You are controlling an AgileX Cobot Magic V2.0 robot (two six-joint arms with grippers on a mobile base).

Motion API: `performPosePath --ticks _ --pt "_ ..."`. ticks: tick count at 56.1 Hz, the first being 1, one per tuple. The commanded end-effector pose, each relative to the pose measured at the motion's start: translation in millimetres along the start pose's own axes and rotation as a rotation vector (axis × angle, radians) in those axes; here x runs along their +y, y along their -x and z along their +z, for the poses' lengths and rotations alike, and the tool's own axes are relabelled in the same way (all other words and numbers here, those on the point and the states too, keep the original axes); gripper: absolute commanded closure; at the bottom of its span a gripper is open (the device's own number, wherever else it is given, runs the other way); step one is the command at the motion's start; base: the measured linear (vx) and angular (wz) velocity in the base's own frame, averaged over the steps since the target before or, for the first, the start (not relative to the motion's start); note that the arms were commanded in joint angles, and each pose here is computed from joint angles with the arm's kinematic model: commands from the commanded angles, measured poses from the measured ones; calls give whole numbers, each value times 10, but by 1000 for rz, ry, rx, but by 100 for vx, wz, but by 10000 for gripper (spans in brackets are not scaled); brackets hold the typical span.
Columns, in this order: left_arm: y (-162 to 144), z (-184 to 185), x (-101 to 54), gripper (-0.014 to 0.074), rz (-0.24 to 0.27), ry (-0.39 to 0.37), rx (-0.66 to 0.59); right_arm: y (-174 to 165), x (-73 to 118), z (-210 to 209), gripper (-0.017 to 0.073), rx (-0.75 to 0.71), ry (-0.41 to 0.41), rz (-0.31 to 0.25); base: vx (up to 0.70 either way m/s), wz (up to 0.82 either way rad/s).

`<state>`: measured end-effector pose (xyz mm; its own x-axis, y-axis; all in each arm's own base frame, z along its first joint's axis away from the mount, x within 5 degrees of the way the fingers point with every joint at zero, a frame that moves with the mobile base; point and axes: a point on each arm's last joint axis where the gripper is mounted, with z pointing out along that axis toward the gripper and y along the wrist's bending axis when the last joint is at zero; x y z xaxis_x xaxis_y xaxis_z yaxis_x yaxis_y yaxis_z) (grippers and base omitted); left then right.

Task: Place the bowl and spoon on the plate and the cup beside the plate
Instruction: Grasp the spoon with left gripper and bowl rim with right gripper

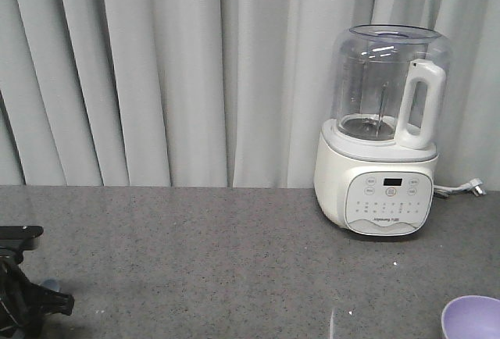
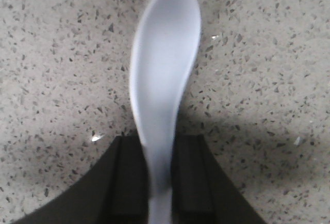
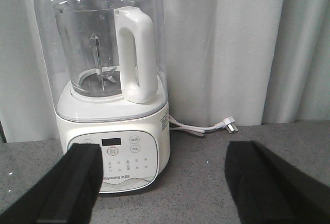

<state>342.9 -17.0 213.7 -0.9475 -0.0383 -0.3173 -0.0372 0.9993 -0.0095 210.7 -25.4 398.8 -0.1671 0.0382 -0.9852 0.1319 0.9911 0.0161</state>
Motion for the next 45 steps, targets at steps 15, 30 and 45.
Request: performPosePath --ticks 15,30,45 --pt "31 -607 -25 601 46 -50 -163 106 -14 -142 24 2 -13 -25 0 0" --pt "-162 -1579 -81 600 76 -169 -484 -100 -72 -203 24 316 -69 -61 0 0" --pt "-461 -2195 -72 600 106 -207 -685 -458 -126 21 24 678 -132 -50 0 0"
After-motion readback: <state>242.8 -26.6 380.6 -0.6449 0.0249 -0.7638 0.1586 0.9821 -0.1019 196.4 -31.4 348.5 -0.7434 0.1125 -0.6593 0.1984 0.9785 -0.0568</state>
